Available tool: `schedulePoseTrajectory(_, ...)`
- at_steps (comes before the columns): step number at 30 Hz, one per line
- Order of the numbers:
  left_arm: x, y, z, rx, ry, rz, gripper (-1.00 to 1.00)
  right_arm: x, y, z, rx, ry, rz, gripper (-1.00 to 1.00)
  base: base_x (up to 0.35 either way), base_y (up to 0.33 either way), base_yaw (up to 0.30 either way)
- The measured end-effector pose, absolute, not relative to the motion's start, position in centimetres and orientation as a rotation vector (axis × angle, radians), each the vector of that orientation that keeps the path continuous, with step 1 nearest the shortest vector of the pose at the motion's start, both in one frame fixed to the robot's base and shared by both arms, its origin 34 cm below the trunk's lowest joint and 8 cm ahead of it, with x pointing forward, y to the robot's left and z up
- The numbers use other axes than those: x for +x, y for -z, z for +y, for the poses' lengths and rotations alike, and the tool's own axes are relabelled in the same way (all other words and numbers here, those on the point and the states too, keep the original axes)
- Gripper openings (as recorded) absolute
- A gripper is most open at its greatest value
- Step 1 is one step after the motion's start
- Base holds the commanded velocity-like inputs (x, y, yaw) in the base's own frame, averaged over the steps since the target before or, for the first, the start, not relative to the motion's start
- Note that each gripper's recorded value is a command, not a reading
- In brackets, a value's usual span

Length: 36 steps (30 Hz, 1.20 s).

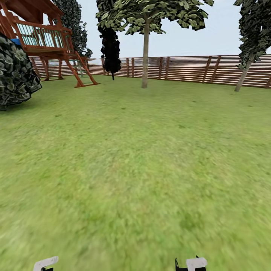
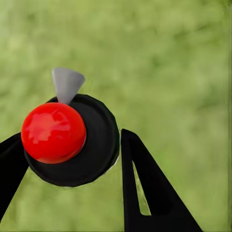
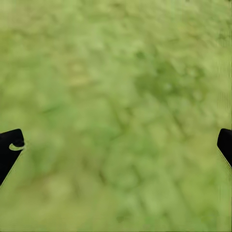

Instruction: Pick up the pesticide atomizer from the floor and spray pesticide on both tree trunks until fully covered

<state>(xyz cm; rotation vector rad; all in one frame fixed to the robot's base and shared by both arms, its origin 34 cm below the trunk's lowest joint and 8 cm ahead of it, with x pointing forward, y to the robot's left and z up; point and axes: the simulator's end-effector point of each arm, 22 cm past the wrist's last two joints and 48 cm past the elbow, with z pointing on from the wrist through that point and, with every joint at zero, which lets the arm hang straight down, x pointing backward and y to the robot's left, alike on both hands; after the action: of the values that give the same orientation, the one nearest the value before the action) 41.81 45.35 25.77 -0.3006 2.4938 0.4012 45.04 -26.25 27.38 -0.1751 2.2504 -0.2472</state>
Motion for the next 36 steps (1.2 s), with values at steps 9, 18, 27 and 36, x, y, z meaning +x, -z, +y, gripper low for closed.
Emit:
schedulePoseTrajectory(9, 41.78, -25.75, 45.36, -0.302, -0.402, 2.495, -1.0, 45.03, -27.37, -26.34, -0.177, 0.248, 2.251, 1.0, 0.34, 0.0, 0.0)
schedulePoseTrajectory(18, 41.78, -25.75, 45.36, -0.302, -0.402, 2.495, -1.0, 45.04, -27.37, -26.26, -0.175, 0.248, 2.251, 1.0, 0.34, 0.0, 0.0)
schedulePoseTrajectory(27, 41.79, -25.76, 45.35, -0.301, -0.402, 2.495, -1.0, 45.06, -27.39, -26.28, -0.175, 0.249, 2.25, 1.0, 0.34, 0.0, 0.0)
schedulePoseTrajectory(36, 41.79, -25.76, 45.36, -0.302, -0.402, 2.495, -1.0, 45.08, -27.4, -26.3, -0.174, 0.249, 2.25, 1.0, 0.34, 0.0, 0.0)
